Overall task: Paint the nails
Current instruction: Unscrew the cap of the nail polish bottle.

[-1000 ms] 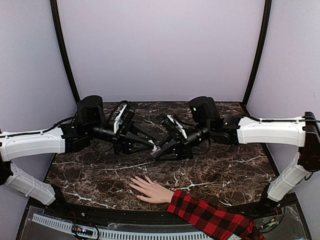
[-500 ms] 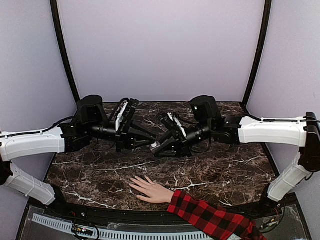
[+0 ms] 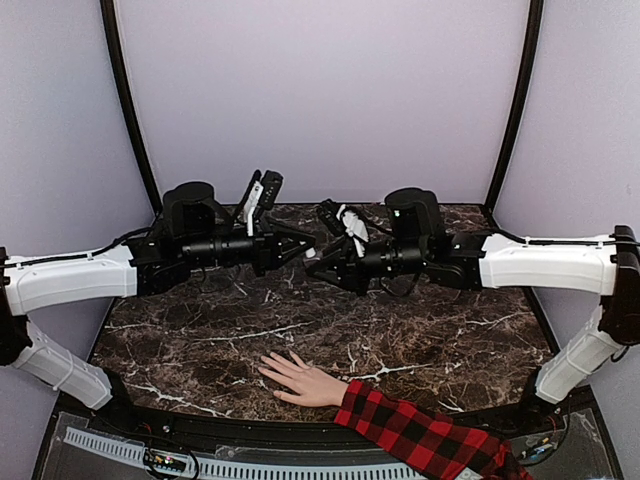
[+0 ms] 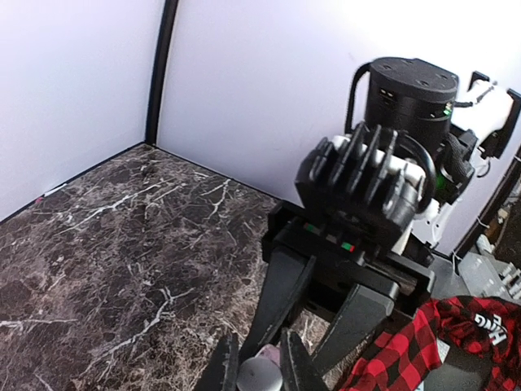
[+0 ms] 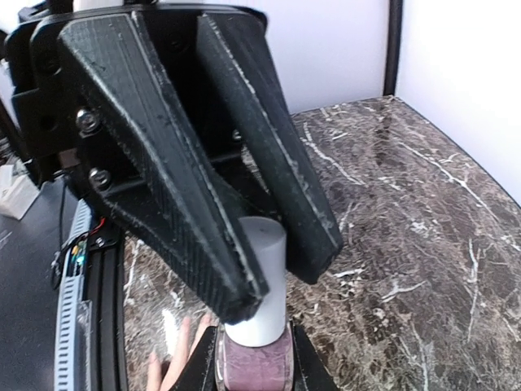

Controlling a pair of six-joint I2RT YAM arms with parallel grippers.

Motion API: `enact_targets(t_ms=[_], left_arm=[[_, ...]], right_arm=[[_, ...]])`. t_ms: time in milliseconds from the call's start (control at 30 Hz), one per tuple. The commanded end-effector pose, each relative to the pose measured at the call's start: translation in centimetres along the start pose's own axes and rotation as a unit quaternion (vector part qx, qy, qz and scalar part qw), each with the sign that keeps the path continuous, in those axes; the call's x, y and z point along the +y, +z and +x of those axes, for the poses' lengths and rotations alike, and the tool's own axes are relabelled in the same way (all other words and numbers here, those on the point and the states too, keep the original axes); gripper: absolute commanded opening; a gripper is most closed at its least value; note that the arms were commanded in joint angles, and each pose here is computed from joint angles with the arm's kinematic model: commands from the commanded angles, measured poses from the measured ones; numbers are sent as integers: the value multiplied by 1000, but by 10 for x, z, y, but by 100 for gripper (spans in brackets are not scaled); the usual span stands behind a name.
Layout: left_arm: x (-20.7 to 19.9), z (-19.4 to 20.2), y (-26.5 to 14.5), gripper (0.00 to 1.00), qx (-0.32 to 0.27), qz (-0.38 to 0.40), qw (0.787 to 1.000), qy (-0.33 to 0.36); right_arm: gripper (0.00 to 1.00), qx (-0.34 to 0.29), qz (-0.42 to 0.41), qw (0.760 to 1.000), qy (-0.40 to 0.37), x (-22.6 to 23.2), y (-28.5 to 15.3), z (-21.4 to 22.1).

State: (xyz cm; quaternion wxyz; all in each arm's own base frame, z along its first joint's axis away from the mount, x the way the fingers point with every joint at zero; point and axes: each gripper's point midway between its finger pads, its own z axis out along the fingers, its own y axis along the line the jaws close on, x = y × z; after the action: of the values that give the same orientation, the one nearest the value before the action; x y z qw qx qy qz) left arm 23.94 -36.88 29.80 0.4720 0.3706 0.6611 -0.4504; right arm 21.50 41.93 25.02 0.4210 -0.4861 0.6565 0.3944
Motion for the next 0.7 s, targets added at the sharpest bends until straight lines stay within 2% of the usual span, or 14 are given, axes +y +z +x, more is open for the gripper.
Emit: enact_targets(t_ms=[0, 333, 467, 667], left_arm=[[32, -5, 2, 0, -22, -96, 995, -30], [81, 14, 1, 0, -8, -237, 966, -103], [91, 23, 5, 0, -7, -263, 956, -130], [95, 27, 11, 0, -12, -273, 951, -144]], right_arm=[[2, -65, 70, 995, 9, -24, 5, -38], [1, -60, 203, 977, 26, -71, 13, -38], [1, -56, 244, 968, 21, -85, 17, -38], [1, -53, 250, 967, 17, -87, 22, -36]])
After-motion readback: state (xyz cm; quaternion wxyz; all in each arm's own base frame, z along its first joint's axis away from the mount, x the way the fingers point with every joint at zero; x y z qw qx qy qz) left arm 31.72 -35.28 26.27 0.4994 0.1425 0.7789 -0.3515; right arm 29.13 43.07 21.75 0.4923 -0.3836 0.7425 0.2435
